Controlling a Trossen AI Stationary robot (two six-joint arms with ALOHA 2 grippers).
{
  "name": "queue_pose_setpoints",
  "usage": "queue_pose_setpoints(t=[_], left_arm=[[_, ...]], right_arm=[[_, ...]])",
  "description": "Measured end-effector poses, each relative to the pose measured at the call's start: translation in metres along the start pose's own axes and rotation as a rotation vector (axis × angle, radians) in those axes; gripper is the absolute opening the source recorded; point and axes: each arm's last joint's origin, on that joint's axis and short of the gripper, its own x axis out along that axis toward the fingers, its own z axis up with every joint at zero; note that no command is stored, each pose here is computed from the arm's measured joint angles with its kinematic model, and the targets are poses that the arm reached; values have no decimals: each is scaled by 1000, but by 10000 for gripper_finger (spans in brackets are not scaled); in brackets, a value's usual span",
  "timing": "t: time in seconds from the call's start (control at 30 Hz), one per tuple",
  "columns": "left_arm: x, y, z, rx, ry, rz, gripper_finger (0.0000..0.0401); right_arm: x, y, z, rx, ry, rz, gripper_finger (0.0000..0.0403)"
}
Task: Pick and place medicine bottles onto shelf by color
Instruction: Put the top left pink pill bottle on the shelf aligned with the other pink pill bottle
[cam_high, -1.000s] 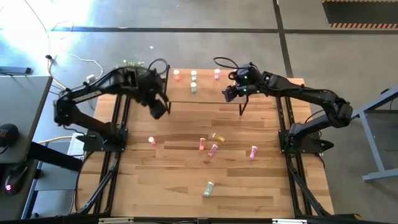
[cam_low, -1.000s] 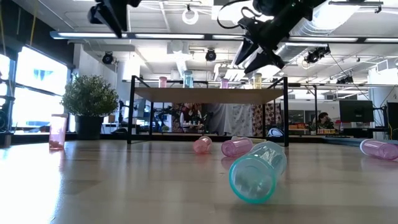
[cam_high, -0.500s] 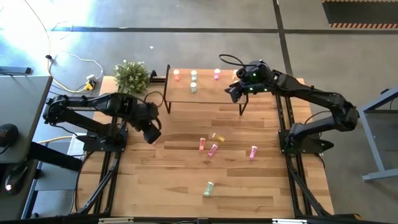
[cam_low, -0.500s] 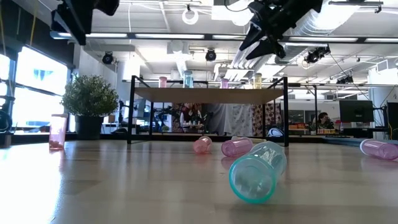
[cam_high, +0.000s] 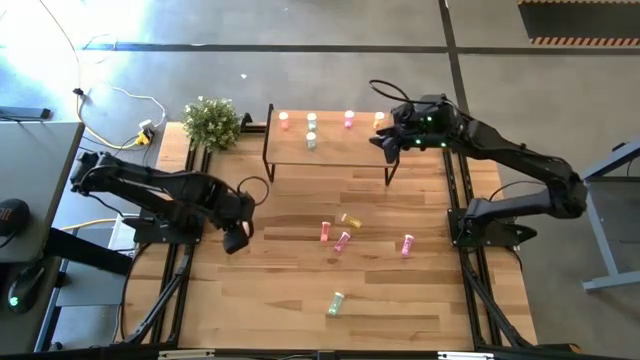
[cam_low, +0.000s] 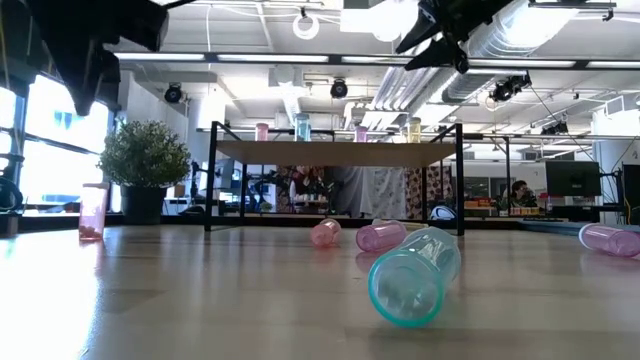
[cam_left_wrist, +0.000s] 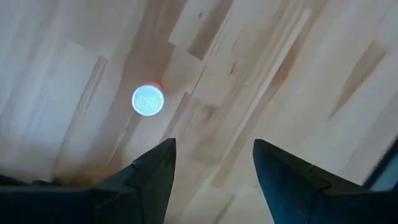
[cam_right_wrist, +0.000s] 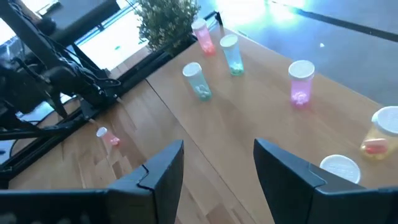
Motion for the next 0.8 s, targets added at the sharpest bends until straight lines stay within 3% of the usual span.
queue_pose_setpoints(t=[0.13, 0.3, 0.8], left_arm=[[14, -1, -5, 115, -16, 47, 205], [30, 2, -8, 165, -29, 84, 204], [61, 19, -8, 55, -39, 133, 202]], right_arm=[[-2, 0, 0, -13, -4, 1, 185], [-2, 0, -2, -24, 17, -6, 185], [-2, 0, -2, -59, 21, -8, 185]])
